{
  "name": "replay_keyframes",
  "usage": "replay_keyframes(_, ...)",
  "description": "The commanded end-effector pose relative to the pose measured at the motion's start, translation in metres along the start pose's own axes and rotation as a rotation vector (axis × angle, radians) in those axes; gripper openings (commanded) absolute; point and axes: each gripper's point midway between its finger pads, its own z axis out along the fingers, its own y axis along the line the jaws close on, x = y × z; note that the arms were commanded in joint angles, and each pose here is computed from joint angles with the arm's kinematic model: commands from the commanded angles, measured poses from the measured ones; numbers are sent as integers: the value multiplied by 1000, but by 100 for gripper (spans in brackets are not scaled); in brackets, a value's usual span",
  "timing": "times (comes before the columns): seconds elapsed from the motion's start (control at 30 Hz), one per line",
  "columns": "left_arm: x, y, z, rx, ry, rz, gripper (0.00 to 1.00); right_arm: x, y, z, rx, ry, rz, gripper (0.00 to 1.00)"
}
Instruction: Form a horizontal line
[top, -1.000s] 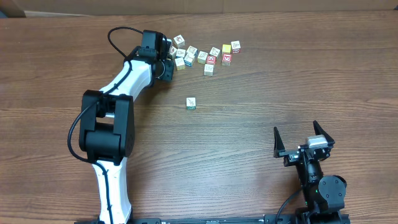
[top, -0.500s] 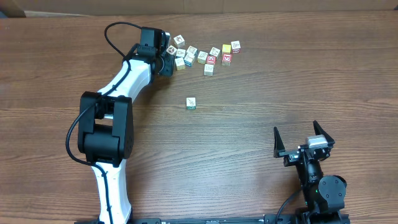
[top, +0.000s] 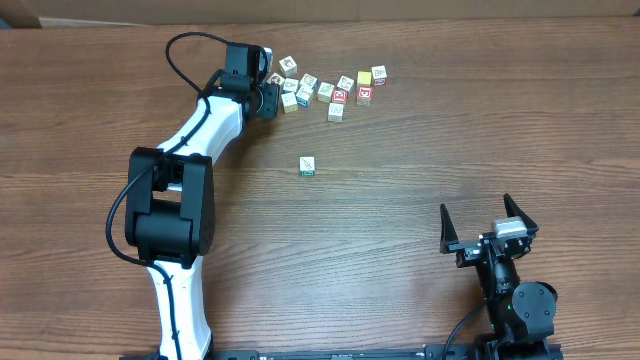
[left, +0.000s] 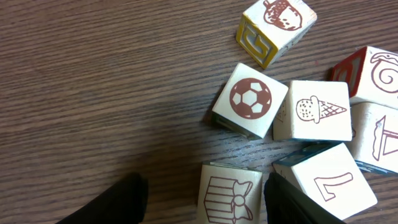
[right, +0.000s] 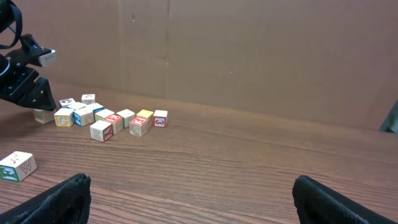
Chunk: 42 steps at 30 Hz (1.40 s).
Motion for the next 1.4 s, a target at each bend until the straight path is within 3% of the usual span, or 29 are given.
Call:
replay_keyframes(0.0, -7, -1, -10, 1, -22, 5, 59, 1, 2, 0, -9, -6, -1, 100)
replay_keyframes(0.37, -5, -7, -10, 34, -13, 1, 54, 1, 2, 0, -9, -6, -1, 100)
replay_keyframes(0.77, 5, -7, -4, 33, -17, -2, 57, 1, 2, 0, -9, -6, -1, 100)
replay_keyframes(0.9, 0, -7, -4, 34, -38, -4, 50, 1, 2, 0, -9, -6, -1, 100)
replay_keyframes(1.37, 2, -7, 0, 34, -36, -6, 54, 1, 2, 0, -9, -6, -1, 100)
